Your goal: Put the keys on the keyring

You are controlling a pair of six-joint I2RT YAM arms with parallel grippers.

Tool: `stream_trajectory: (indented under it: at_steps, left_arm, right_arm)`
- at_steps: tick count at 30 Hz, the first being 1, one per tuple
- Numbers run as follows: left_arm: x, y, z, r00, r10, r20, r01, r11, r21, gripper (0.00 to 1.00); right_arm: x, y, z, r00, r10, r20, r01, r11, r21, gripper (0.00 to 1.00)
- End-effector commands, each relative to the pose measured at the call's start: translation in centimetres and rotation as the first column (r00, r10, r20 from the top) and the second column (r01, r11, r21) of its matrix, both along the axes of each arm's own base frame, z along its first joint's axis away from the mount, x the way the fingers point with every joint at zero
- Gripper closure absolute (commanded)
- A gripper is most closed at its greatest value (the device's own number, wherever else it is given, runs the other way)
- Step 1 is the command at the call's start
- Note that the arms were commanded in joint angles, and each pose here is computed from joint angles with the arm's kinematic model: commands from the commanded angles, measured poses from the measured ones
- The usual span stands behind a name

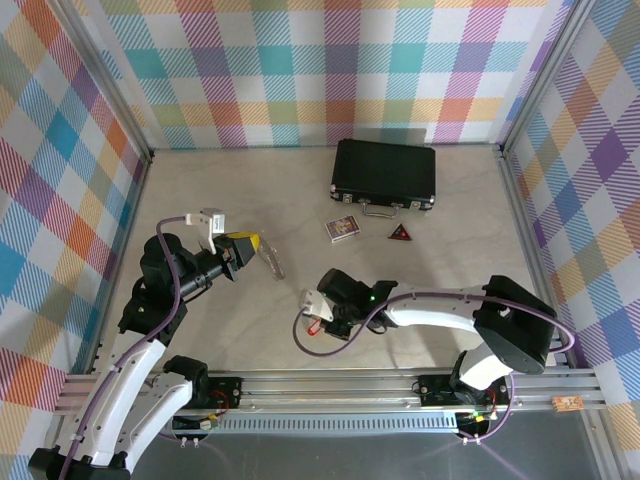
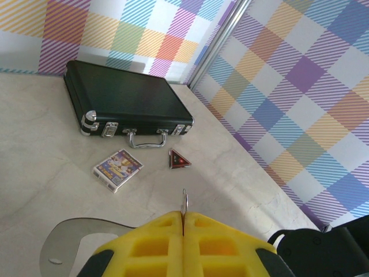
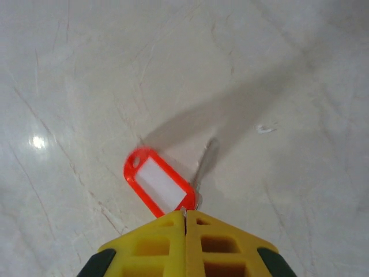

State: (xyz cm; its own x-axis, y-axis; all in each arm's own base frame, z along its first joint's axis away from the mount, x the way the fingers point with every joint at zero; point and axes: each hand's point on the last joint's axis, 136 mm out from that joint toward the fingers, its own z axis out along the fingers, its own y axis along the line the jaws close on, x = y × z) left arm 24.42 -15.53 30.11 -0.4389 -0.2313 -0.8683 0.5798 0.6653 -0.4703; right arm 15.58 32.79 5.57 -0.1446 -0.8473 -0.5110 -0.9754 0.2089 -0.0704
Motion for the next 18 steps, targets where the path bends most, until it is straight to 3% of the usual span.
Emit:
stream_trajectory:
  at_steps: [1, 7, 18]
  left_arm:
    - [0.0, -0.2, 1.5, 0.999, -0.021, 0.047, 0.023, 0.999, -0.049, 1.00]
    - [-0.2, -0.3, 1.7, 0.998, -0.035, 0.053, 0.038, 0.997, -0.061, 1.00]
    - [-0.6, -0.3, 2.1, 0.997, -0.036, 0.069, 0.041, 0.997, -0.066, 1.00]
  right_arm:
    - [-0.7, -1.0, 0.1, 0.988, -0.122, -0.095, 0.110, 0.986, -0.122, 1.00]
    - [-1.0, -3.0, -1.5, 0.957, -0.258, -0.134, 0.202, 0.921, -0.332, 1.00]
    - [-2.3, -3.6, -2.6, 0.916, -0.345, -0.207, 0.242, 0.884, -0.401, 1.00]
